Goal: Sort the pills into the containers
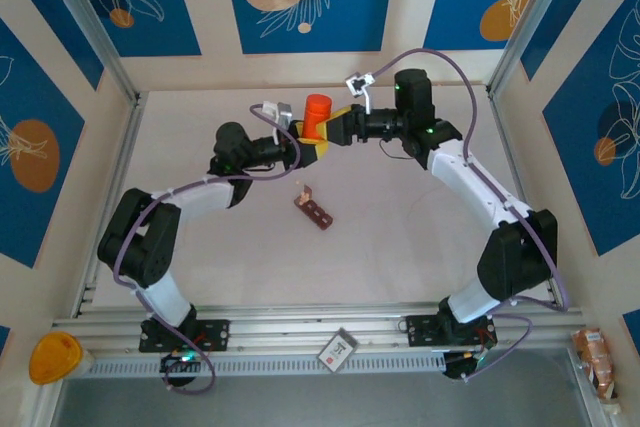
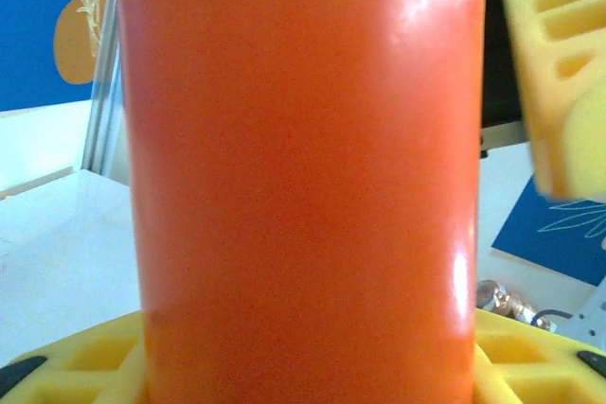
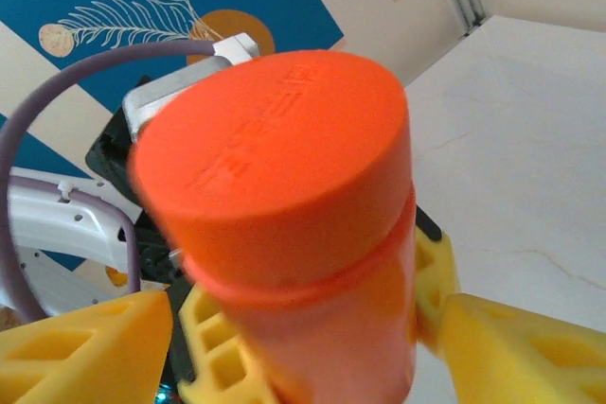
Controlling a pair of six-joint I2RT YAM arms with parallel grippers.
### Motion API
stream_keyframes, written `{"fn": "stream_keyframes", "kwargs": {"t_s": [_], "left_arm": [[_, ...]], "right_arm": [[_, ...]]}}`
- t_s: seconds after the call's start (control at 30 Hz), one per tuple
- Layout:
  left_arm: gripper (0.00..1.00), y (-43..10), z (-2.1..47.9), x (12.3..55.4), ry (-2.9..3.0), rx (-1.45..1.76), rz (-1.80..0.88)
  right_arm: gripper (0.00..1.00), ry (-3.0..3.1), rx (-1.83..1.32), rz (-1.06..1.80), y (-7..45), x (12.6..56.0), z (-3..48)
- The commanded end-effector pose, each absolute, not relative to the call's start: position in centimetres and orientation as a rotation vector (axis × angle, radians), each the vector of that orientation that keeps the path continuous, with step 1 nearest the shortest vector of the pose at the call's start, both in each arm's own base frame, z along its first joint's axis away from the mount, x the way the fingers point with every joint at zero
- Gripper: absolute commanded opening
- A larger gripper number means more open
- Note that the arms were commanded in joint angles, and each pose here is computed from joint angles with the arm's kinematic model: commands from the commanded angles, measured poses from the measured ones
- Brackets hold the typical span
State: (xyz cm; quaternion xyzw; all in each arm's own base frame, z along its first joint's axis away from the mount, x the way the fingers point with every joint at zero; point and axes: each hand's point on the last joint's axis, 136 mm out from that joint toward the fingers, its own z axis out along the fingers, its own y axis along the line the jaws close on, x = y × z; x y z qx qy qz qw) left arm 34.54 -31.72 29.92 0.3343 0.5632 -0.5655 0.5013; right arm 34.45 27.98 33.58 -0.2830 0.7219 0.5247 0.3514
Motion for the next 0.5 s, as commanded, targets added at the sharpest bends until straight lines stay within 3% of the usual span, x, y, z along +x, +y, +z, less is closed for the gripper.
{"fn": "stream_keyframes", "kwargs": {"t_s": [0.0,0.23,0.47], "left_arm": [[0.0,-30.9,31.5,34.4,1.298,0.826,-1.285],[0.0,-30.9,30.9,34.6,1.326,0.875,-1.215],[0.0,-30.7,28.9,34.0,1.403,0.982,-1.126]], "right_arm": [[0.79,1.862,-0.728,1.351,27.0,33.2,35.2],[0.81,1.894,-0.725,1.287,24.4,31.0,35.2],[0.81,1.928,-0.705,1.137,22.1,31.7,37.7]]}}
